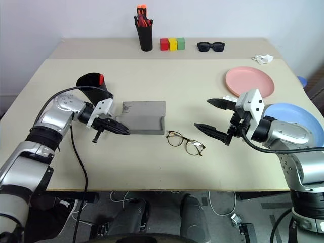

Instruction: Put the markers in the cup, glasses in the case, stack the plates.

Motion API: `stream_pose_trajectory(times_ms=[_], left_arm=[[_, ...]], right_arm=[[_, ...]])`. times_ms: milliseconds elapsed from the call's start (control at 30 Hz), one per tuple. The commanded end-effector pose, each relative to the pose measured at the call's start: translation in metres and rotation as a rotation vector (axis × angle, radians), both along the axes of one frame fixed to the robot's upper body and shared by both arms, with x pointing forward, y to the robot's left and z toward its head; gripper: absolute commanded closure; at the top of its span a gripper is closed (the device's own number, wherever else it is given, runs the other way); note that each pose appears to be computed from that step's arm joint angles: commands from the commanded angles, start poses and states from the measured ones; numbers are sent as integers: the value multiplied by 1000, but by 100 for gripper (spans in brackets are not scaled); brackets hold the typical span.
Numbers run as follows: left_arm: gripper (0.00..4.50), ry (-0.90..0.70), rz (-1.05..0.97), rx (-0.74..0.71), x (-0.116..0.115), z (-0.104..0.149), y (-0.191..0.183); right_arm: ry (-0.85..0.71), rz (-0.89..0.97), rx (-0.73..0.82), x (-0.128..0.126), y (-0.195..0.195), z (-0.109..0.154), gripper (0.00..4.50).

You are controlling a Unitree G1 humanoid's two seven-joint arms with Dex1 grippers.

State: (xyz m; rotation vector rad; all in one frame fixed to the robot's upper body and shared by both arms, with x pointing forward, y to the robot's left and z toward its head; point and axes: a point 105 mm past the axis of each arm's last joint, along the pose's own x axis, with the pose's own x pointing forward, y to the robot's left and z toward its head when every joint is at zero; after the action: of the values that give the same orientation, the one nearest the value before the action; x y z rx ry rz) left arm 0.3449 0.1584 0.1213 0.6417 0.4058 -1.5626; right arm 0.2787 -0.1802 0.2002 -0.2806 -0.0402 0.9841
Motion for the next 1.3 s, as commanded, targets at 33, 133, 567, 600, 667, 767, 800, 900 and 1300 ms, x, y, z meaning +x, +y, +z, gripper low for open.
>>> stream_pose_trajectory(times_ms=[33, 133, 567, 600, 667, 767, 800, 900, 1300], left_arm=[[446, -69, -29, 21, 4, 15, 4], [446, -90, -44, 37, 5, 15, 6], [58, -127, -35, 8, 15, 21, 4], [13, -137, -40, 7, 15, 23, 4], [5, -153, -43, -34, 14, 32, 2], [5, -182, -42, -247, 7, 65, -7], [5, -146, -15, -327, 4, 77, -7], [5, -64, 2, -463, -23, 88, -4], [5, -13, 224, -638, -66, 97, 23]], right_arm=[[-54, 8, -10, -4, 1, 11, 0], [-54, 6, -10, -4, 0, 11, 0], [-55, 6, -14, -4, 0, 11, 0], [-53, 8, -21, -3, 1, 10, 0], [-46, 14, -32, -3, 2, 7, 0], [53, 28, -98, -5, 6, -11, 0], [102, 24, -129, -5, 6, -21, 0], [241, -31, -220, -1, 2, -46, 0], [221, -56, -262, 15, 58, -34, 0]])
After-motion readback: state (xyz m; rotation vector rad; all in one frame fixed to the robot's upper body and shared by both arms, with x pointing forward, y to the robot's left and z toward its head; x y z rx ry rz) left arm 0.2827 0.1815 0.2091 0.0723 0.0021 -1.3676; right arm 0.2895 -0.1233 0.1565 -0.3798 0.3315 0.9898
